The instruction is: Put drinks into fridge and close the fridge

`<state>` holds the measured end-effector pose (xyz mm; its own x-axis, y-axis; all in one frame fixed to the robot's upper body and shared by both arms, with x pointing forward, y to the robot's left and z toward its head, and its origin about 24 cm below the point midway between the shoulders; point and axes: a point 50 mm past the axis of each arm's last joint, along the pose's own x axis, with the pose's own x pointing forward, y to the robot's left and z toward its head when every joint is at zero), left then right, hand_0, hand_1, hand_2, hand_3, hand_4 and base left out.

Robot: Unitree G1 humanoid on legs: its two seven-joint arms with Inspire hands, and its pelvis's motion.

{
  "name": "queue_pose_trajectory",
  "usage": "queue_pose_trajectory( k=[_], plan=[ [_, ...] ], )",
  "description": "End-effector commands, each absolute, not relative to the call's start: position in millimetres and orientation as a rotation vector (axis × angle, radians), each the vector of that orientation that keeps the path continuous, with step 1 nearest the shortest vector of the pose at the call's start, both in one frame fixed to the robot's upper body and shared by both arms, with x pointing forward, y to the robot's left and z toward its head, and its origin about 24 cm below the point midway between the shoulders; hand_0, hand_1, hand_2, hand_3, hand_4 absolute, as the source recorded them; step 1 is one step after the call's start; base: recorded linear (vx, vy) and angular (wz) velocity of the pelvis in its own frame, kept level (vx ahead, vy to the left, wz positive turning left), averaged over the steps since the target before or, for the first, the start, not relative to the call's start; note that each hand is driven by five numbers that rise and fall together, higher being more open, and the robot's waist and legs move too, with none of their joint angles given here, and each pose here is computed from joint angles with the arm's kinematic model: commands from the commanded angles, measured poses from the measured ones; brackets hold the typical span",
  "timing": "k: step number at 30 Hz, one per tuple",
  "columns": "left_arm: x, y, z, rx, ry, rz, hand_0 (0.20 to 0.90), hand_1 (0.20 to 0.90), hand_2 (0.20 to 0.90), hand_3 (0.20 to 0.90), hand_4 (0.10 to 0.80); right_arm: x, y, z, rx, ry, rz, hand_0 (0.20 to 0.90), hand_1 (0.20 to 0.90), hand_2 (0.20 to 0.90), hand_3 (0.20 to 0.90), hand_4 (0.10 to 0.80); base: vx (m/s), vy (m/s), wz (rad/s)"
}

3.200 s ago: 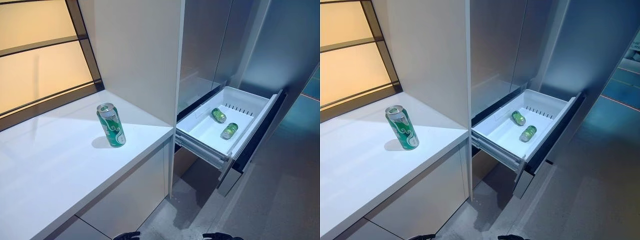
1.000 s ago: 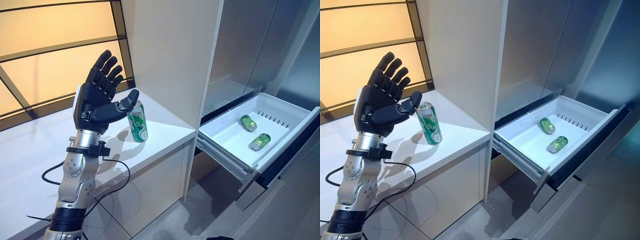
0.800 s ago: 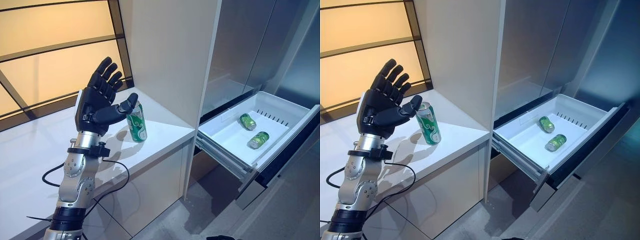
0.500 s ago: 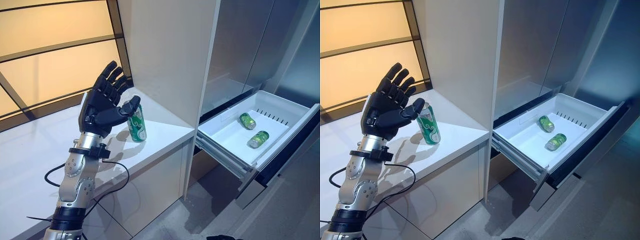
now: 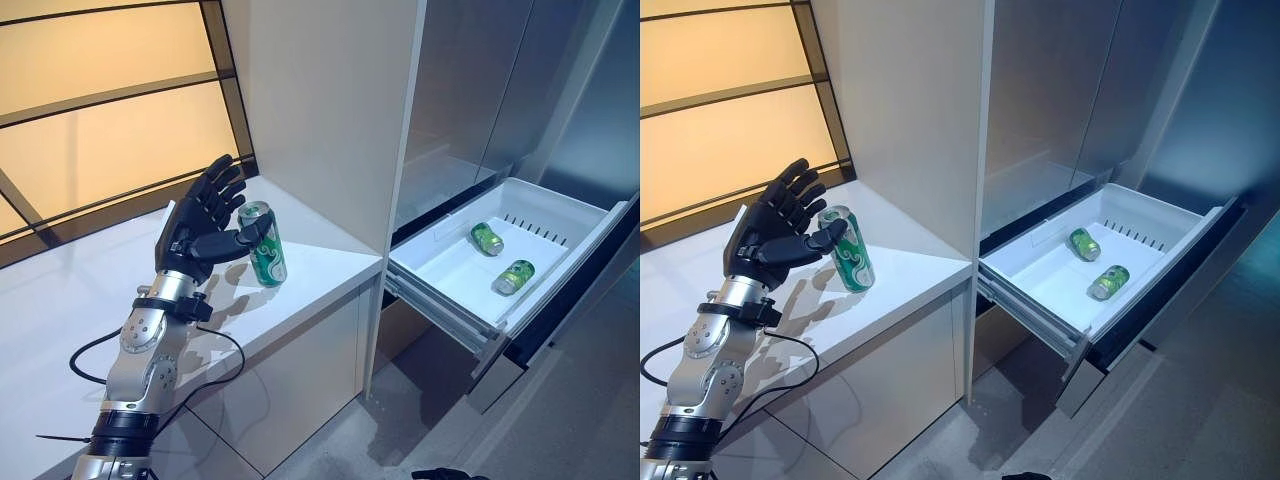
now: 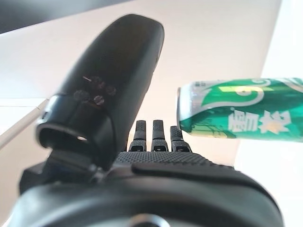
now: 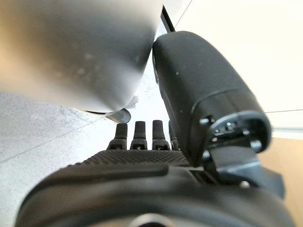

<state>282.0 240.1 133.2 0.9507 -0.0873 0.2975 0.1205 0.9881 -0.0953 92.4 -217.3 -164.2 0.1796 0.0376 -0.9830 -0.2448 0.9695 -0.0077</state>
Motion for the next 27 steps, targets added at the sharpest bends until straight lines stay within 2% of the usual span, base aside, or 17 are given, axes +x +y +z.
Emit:
queue_pose_trajectory(
  k=[1, 13, 27],
  plan=[
    [287.0, 257.7, 196.0, -0.044, -0.548, -0.065, 0.900, 0.900, 0.900, 0.900, 0.800, 66.2, -216.2, -169.5, -0.210, 1.493, 0.284, 0.900, 0.900, 0.900, 0.900, 0.800, 0.011, 0.007, -0.05],
    [292.6, 254.2, 189.2, -0.105, -0.487, -0.134, 0.900, 0.900, 0.900, 0.900, 0.800, 67.5, -218.2, -168.8, -0.217, 1.493, 0.286, 0.900, 0.900, 0.900, 0.900, 0.800, 0.002, 0.001, -0.01],
    [301.2, 267.7, 192.1, -0.046, -0.447, -0.085, 0.900, 0.900, 0.900, 0.900, 0.800, 66.3, -221.2, -168.5, -0.222, 1.500, 0.282, 0.900, 0.900, 0.900, 0.900, 0.800, 0.001, 0.000, 0.00]
  ],
)
